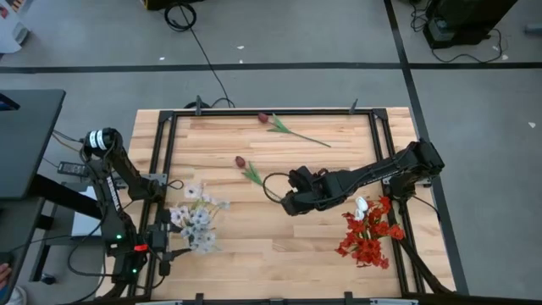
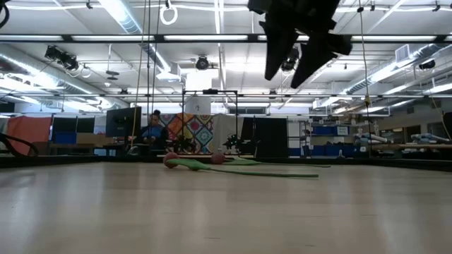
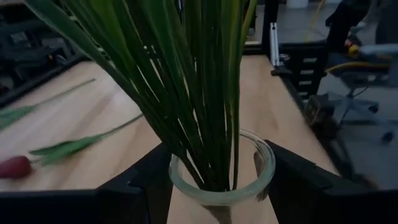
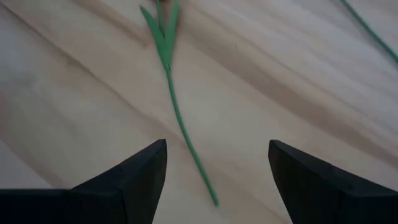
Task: Sort flowers into vase by color
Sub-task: Put the fallen vase upright
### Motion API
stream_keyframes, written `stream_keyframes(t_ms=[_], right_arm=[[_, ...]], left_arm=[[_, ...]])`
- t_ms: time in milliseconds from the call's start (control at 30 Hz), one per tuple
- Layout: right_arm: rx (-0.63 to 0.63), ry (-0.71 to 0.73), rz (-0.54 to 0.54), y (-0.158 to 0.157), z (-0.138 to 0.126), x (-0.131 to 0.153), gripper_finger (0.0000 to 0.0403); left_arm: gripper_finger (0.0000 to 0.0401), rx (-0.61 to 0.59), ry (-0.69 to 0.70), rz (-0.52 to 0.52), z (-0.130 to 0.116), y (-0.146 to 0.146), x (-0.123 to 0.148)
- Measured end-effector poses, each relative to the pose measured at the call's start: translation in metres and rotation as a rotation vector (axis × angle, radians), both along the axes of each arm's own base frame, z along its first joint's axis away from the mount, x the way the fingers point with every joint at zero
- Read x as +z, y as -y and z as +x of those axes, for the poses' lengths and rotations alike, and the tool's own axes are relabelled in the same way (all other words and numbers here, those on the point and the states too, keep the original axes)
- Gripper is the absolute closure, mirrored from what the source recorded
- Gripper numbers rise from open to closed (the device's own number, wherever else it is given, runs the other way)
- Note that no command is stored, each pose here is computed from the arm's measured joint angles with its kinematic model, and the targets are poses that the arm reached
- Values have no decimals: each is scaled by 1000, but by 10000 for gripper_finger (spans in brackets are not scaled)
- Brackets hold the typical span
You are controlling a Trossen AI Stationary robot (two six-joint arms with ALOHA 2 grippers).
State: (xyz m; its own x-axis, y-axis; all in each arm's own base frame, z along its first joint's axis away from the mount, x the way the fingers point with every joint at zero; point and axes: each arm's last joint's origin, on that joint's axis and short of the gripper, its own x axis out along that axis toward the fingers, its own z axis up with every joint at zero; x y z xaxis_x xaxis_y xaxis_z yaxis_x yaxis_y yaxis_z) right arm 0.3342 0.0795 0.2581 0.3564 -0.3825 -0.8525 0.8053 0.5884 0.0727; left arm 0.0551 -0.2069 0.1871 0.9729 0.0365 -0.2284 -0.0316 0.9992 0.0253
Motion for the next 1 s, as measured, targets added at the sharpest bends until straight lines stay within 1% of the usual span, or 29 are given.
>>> stream_keyframes(t_ms=[100, 200, 300, 400, 500, 567, 633, 800, 1000], right_arm=[[-2, -20, 7, -7, -5, -1, 116], [2, -26, 3, -16, -9, -1, 114], [2, -22, 10, -26, -13, -1, 113], [2, -11, 6, -36, -18, -2, 111], [-8, -18, 9, -45, -23, -2, 111], [-13, -24, 10, -49, -27, -2, 111], [-22, -39, 7, -53, -31, -3, 111], [-44, -50, 8, -59, -37, -3, 111], [-58, -41, 23, -61, -38, -3, 111]], left_arm=[[188, 3, 4, -57, 0, 4, -2], [188, -17, 11, -112, 0, 6, -14], [188, -68, 4, -117, 0, 6, -28], [188, -94, 23, -54, -1, 3, -34], [188, -120, 13, 15, -1, 3, -34], [188, -135, 12, 80, 0, 3, -34], [185, -147, 9, 116, 0, 3, -34], [164, -151, 8, 133, 0, 3, -34], [145, -147, 6, 99, 0, 3, -33]])
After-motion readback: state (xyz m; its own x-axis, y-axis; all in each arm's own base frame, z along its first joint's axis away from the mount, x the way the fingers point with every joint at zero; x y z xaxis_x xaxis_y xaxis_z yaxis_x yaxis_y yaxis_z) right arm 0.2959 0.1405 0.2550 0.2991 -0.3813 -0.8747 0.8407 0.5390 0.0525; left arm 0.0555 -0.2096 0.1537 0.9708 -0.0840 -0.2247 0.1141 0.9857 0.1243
